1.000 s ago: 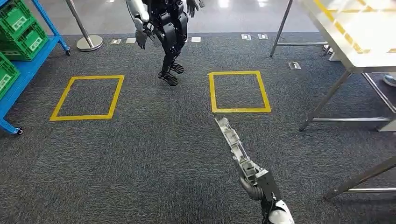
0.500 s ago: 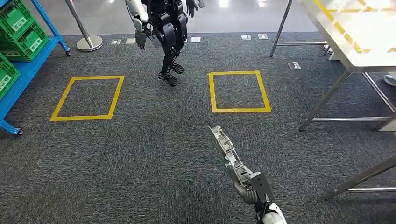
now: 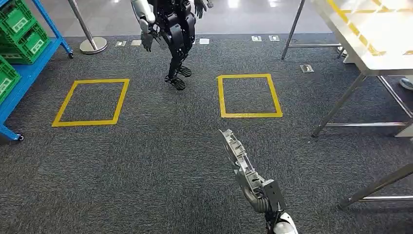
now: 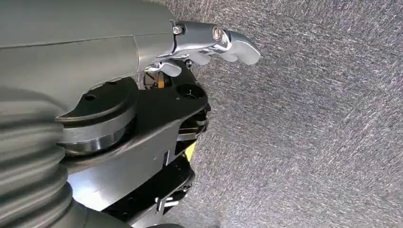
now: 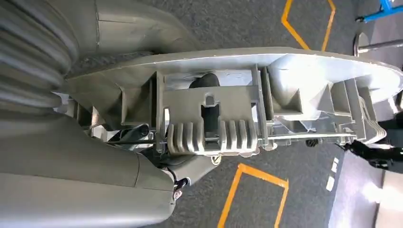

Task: Take the parts from the cabinet and place them on the table.

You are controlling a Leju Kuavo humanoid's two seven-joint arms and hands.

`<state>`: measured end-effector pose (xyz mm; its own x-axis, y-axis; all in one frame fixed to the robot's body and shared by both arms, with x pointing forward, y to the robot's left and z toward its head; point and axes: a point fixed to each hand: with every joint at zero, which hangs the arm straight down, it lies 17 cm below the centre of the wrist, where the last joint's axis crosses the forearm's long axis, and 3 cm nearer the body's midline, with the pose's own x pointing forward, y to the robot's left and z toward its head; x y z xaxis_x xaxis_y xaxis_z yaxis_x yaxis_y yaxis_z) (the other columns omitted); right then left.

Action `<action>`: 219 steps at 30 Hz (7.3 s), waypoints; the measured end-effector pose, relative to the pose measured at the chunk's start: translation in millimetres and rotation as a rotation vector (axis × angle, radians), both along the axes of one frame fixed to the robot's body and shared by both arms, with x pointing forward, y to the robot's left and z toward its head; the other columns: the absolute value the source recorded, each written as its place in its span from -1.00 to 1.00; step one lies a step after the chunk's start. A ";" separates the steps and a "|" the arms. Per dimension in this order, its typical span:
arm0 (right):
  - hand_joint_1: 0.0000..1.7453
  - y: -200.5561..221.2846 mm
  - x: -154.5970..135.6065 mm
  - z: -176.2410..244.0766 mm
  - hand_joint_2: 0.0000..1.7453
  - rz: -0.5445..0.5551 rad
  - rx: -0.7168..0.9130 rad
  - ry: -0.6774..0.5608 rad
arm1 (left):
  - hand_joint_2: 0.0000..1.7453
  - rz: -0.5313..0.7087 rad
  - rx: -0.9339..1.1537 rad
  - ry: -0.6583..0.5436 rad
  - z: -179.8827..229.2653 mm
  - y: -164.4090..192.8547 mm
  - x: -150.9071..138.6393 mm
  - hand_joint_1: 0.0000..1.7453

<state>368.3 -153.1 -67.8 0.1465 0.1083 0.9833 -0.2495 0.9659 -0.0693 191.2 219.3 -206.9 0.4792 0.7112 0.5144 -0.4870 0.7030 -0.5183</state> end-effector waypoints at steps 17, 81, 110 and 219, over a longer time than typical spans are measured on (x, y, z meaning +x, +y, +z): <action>1.00 0.2 4.8 7.7 1.00 -0.006 0.009 -0.022 | 1.00 0.019 -0.003 -0.004 0.9 1.9 2.1 -1.00; 1.00 -12.9 36.0 74.9 1.00 -0.104 0.156 -0.181 | 1.00 -0.055 0.058 0.066 -10.9 3.8 -5.9 -1.00; 1.00 -9.2 40.7 105.1 1.00 -0.059 0.053 -0.303 | 1.00 -0.018 0.067 0.034 -5.5 8.8 5.9 -1.00; 1.00 22.9 10.0 135.0 1.00 0.067 -0.078 -0.427 | 1.00 -0.018 0.068 0.042 -8.6 15.1 -6.2 -1.00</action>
<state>378.3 -130.1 67.2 -0.2807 0.1806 0.9427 -0.2443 0.9364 -0.2521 185.0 234.4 -215.4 0.5139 0.6660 0.5407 -0.4940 0.7450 -0.4482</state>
